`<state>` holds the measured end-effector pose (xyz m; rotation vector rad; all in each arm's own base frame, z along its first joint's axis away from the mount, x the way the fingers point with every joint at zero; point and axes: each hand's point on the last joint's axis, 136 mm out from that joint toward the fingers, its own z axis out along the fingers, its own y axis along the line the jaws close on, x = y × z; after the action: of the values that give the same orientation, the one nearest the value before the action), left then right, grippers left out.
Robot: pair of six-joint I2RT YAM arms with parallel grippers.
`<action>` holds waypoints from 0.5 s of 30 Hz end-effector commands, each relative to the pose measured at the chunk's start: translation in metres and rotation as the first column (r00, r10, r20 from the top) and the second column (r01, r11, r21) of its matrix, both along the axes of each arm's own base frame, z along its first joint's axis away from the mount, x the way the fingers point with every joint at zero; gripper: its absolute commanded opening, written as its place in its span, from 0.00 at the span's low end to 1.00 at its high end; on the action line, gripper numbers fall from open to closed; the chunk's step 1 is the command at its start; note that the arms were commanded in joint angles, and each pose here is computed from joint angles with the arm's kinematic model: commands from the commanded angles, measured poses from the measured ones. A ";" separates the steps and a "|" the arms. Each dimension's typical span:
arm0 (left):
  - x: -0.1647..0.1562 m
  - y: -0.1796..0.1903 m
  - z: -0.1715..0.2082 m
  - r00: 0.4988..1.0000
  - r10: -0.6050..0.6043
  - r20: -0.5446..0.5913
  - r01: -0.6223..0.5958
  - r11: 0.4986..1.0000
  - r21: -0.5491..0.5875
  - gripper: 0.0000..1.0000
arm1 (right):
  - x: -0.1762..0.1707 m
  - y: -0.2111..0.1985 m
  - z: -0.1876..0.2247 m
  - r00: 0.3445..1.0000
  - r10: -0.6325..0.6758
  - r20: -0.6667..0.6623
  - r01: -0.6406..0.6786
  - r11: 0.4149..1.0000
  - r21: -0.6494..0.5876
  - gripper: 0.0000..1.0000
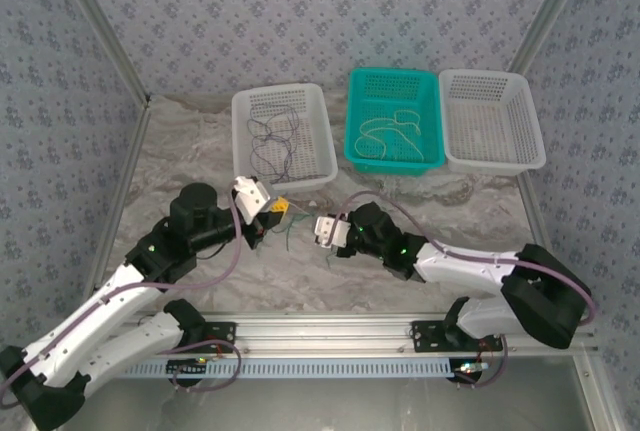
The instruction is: Untangle the cables
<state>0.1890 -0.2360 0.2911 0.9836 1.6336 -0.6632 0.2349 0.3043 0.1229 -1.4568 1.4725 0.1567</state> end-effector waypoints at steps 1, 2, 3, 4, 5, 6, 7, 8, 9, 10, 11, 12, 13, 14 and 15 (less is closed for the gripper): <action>-0.003 0.001 0.036 0.996 0.008 0.085 -0.002 0.998 -0.068 0.00 | 0.012 -0.013 -0.014 0.989 -0.140 -0.049 0.137 0.989 -0.063 0.21; -0.003 0.004 0.041 0.995 0.019 0.098 -0.012 0.997 -0.075 0.00 | 0.012 -0.014 -0.015 0.988 -0.147 -0.049 0.144 0.987 -0.069 0.21; -0.004 0.007 0.047 0.993 0.031 0.110 -0.022 0.996 -0.083 0.00 | 0.012 -0.014 -0.013 0.988 -0.151 -0.045 0.148 0.987 -0.065 0.21; -0.004 0.011 0.053 0.991 0.049 0.123 -0.037 0.994 -0.098 0.00 | 0.011 -0.014 -0.012 0.988 -0.151 -0.044 0.149 0.987 -0.056 0.21; -0.003 0.015 0.060 0.988 0.074 0.137 -0.057 0.991 -0.120 0.00 | 0.010 -0.014 -0.011 0.988 -0.147 -0.043 0.145 0.988 -0.051 0.26; -0.002 0.021 0.068 0.983 0.107 0.148 -0.085 0.985 -0.149 0.00 | 0.010 -0.014 -0.010 0.988 -0.146 -0.043 0.144 0.988 -0.047 0.33; -0.002 0.027 0.076 0.977 0.140 0.159 -0.110 0.977 -0.182 0.00 | 0.011 -0.015 -0.009 0.988 -0.150 -0.043 0.148 0.988 -0.040 0.43; -0.002 0.033 0.083 0.971 0.170 0.169 -0.133 0.969 -0.209 0.00 | 0.010 -0.014 -0.009 0.988 -0.148 -0.050 0.146 0.989 -0.036 0.53; 0.000 0.038 0.086 0.966 0.199 0.166 -0.159 0.961 -0.225 0.00 | 0.009 -0.015 -0.008 0.987 -0.149 -0.059 0.148 0.988 -0.035 0.58; 0.002 0.042 0.087 0.961 0.224 0.160 -0.185 0.956 -0.229 0.00 | 0.009 -0.014 -0.007 0.986 -0.149 -0.069 0.147 0.989 -0.030 0.61; 0.002 0.044 0.085 0.962 0.228 0.150 -0.194 0.958 -0.213 0.00 | 0.007 -0.014 -0.005 0.986 -0.147 -0.079 0.146 0.989 -0.019 0.62; 0.002 0.043 0.081 0.964 0.224 0.141 -0.196 0.962 -0.189 0.00 | 0.006 -0.013 -0.003 0.986 -0.141 -0.088 0.141 0.990 -0.005 0.63; 0.003 0.042 0.076 0.967 0.222 0.125 -0.200 0.966 -0.165 0.00 | 0.004 -0.011 0.002 0.986 -0.135 -0.093 0.137 0.990 0.017 0.64; 0.004 0.041 0.071 0.970 0.218 0.110 -0.202 0.969 -0.146 0.00 | 0.002 -0.011 0.010 0.987 -0.129 -0.098 0.134 0.990 0.046 0.65; 0.005 0.039 0.068 0.972 0.213 0.100 -0.199 0.971 -0.135 0.00 | 0.001 -0.010 0.017 0.987 -0.123 -0.100 0.131 0.989 0.070 0.67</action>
<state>0.1904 -0.2009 0.3470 0.7778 1.5386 -0.5616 0.2404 0.2953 0.1244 -1.3562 1.5991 0.1419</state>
